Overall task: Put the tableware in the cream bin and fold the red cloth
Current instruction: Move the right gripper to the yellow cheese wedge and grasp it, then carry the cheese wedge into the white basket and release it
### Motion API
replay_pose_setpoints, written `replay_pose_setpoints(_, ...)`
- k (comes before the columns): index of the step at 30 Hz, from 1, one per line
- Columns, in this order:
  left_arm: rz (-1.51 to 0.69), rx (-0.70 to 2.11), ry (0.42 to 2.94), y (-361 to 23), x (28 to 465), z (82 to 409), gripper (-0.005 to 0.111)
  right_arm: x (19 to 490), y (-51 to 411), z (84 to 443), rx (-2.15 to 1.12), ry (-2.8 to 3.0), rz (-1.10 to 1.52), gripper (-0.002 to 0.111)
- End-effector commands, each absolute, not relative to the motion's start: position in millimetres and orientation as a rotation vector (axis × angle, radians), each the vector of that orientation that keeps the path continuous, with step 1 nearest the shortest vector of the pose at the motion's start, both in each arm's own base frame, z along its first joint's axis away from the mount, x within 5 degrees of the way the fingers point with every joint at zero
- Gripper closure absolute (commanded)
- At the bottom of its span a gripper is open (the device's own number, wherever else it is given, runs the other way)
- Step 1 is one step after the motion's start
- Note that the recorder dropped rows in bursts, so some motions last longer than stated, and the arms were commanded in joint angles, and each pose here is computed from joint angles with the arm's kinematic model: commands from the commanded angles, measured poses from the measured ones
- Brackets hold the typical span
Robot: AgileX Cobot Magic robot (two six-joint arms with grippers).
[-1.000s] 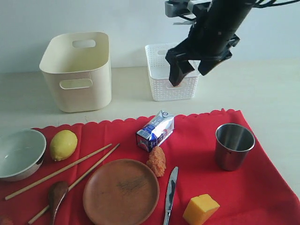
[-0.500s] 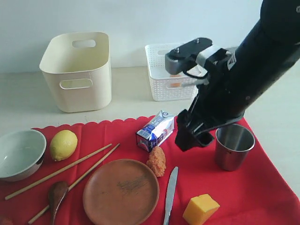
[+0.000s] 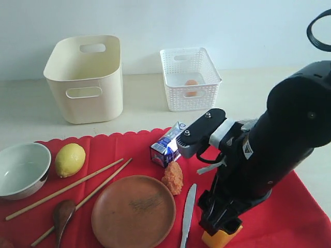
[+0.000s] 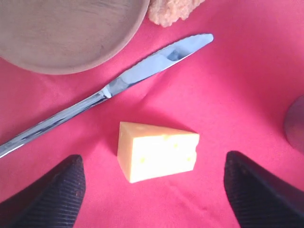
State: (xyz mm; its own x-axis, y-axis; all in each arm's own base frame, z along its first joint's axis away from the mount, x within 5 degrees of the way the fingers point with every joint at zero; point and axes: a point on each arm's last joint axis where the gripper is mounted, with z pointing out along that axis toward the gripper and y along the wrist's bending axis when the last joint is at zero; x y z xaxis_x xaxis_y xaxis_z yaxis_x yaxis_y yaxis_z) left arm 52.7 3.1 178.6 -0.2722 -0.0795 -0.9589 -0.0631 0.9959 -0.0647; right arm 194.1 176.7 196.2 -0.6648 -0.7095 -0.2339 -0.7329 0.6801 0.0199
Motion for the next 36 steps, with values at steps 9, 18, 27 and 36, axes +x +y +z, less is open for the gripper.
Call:
replay_pose_setpoints(9,-0.012,-0.101,1.837,3.2,53.1,181.1,0.107,196.0,195.3,128.2,-1.242,2.832,-0.016,0.033)
replay_pose_setpoints(18,-0.012,-0.101,1.837,3.2,53.1,181.1,0.107,203.8,203.6,111.1,-1.211,2.840,-0.017,0.037)
replay_pose_setpoints(27,-0.012,-0.101,1.837,3.2,53.1,181.1,0.107,200.5,199.6,111.0,-1.237,2.890,-0.063,0.092)
replay_pose_setpoints(36,-0.012,-0.101,1.837,3.2,53.1,181.1,0.107,204.3,202.6,148.6,-1.214,2.851,-0.044,0.108)
